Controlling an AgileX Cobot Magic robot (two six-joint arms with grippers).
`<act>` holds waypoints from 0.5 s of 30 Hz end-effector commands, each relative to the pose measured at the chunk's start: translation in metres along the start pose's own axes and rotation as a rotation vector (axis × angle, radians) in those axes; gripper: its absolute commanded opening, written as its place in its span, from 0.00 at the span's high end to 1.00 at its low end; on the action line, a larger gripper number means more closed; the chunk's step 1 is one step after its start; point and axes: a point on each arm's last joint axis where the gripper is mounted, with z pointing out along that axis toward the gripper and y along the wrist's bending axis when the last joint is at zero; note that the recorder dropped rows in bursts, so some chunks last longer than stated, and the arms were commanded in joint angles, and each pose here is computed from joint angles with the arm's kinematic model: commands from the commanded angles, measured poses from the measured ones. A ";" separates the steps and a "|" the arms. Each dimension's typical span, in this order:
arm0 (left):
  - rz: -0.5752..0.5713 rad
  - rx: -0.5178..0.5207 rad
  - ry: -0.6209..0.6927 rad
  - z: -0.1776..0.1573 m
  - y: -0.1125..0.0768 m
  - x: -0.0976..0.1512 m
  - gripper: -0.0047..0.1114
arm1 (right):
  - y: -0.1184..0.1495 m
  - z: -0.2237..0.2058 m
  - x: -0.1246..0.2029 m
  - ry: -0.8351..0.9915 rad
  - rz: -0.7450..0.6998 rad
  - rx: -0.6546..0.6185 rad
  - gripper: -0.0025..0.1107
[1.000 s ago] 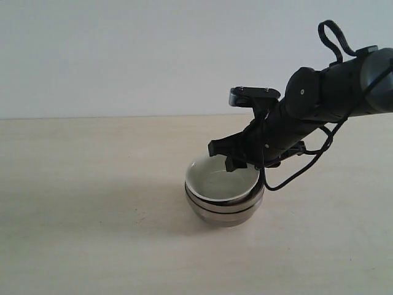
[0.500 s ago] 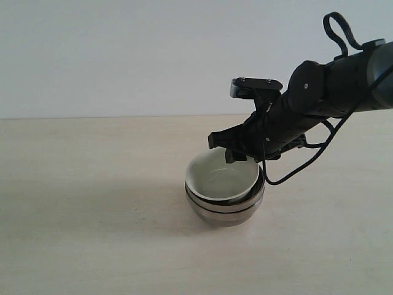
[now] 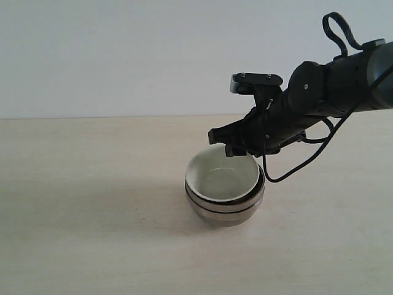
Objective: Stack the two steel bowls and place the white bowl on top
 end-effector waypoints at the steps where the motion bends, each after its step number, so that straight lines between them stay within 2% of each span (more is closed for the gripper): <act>1: -0.014 0.000 -0.006 0.000 0.000 0.000 0.92 | 0.001 -0.006 -0.007 -0.048 -0.039 0.005 0.62; 8: -0.014 0.000 -0.006 0.000 0.000 0.000 0.92 | 0.003 -0.014 -0.015 -0.110 -0.051 0.007 0.62; 12: -0.014 0.000 -0.006 0.000 0.000 0.000 0.92 | 0.009 -0.013 -0.012 -0.104 -0.004 -0.019 0.63; 14: -0.014 0.000 -0.006 0.000 0.000 0.000 0.92 | 0.021 -0.007 -0.007 -0.094 -0.038 -0.035 0.73; 15: -0.014 0.000 -0.006 0.000 0.000 0.000 0.92 | 0.026 -0.004 -0.005 -0.095 -0.059 -0.041 0.82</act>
